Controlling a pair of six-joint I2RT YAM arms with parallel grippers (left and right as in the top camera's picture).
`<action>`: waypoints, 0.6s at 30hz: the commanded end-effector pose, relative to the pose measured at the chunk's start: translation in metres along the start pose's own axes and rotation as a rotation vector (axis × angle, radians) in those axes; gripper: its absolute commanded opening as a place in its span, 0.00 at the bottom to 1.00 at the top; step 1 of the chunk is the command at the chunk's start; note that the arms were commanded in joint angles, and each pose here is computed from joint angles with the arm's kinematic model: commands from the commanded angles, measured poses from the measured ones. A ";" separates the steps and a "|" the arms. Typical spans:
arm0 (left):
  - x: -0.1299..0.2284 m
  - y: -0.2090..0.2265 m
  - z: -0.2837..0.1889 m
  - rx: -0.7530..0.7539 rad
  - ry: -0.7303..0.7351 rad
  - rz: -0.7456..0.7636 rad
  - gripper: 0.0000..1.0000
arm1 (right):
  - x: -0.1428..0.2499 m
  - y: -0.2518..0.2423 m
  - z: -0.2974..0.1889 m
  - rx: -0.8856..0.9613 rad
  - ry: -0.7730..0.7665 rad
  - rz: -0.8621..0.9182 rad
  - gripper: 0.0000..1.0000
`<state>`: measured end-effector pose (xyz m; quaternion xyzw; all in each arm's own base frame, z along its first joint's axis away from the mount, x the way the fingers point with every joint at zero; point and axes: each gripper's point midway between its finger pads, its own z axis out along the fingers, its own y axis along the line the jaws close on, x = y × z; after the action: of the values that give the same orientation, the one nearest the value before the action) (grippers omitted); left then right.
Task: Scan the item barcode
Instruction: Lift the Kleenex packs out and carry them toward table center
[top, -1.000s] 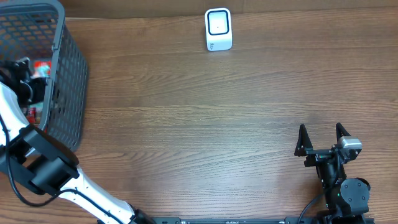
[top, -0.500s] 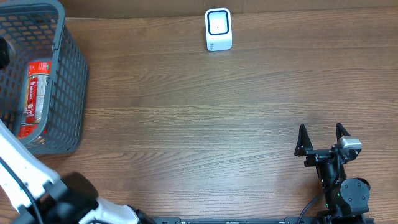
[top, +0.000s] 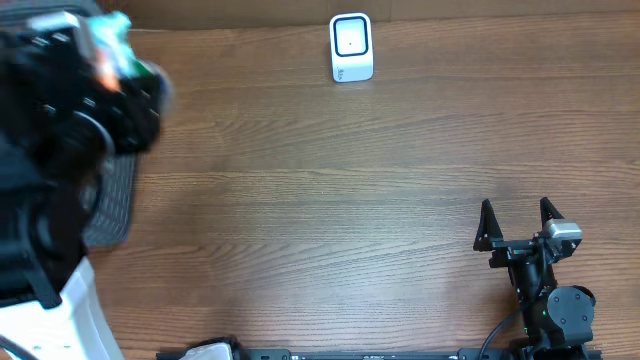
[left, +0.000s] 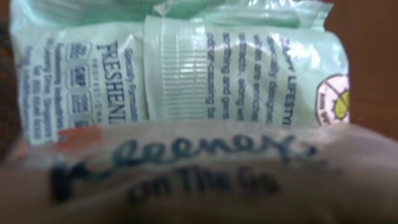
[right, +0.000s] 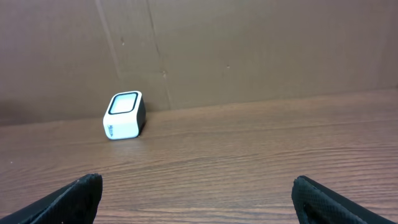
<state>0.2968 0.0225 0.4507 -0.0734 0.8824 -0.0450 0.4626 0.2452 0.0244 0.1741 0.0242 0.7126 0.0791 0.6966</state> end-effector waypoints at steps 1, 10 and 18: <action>0.013 -0.010 0.008 -0.033 0.051 -0.061 0.26 | 0.003 -0.002 0.000 0.011 -0.001 -0.001 1.00; 0.104 -0.071 0.070 -0.005 0.339 -0.024 0.27 | 0.003 -0.002 0.000 0.011 -0.001 0.000 1.00; 0.209 -0.139 0.131 0.033 0.481 -0.109 0.25 | 0.003 -0.002 0.000 0.011 -0.001 -0.001 1.00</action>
<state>0.3058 -0.1316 0.2517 -0.0455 0.9642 -0.0844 0.2472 0.2452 0.0243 0.1741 0.0242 0.7126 0.0788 0.6967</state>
